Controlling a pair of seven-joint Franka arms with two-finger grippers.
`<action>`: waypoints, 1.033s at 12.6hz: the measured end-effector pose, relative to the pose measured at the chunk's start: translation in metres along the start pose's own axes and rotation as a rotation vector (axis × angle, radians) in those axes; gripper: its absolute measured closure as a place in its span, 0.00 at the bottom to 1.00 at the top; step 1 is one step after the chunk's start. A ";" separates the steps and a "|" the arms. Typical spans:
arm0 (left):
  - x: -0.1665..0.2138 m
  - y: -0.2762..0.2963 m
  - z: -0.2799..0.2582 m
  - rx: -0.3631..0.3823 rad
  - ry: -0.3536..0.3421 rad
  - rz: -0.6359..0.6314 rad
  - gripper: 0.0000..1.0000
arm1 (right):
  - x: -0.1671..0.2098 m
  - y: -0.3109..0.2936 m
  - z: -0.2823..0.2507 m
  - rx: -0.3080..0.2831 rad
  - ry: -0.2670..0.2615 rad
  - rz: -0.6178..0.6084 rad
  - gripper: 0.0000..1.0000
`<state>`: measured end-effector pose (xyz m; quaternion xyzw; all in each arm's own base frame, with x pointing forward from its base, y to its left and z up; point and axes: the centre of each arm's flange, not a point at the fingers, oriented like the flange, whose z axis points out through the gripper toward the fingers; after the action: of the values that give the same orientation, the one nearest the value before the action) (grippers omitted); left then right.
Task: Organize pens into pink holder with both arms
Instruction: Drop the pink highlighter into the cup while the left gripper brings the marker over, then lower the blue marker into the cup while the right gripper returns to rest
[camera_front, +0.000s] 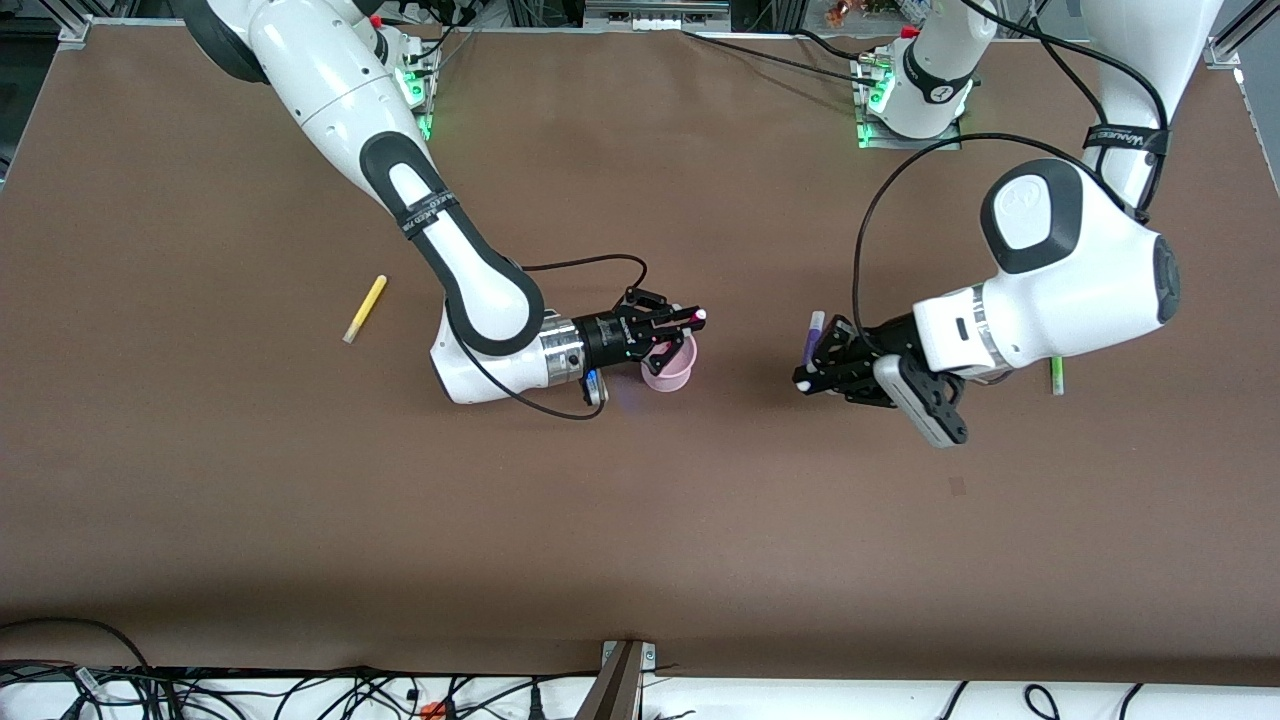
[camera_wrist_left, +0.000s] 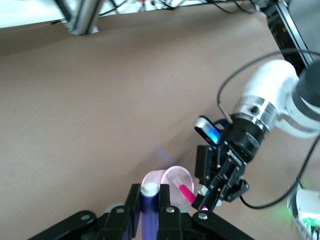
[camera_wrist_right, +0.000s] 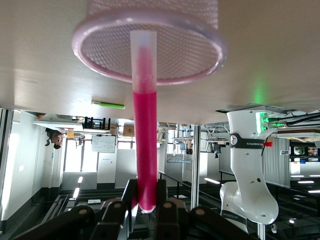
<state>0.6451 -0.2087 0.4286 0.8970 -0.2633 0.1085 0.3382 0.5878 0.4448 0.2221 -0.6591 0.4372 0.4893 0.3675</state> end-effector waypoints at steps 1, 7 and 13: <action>0.000 0.001 0.006 -0.024 0.004 0.047 0.81 | 0.000 -0.003 -0.005 0.006 0.008 -0.008 0.66; 0.005 -0.009 0.043 -0.151 0.064 0.395 0.81 | -0.046 -0.033 -0.142 -0.057 0.196 -0.200 0.00; -0.009 0.038 0.166 -0.439 0.278 0.745 0.81 | -0.118 -0.012 -0.311 -0.325 0.591 -0.533 0.00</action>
<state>0.6199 -0.3392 0.3220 0.6252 -0.5369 0.2839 0.4903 0.6830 0.1904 0.4148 -0.9101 0.2553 0.2302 0.2313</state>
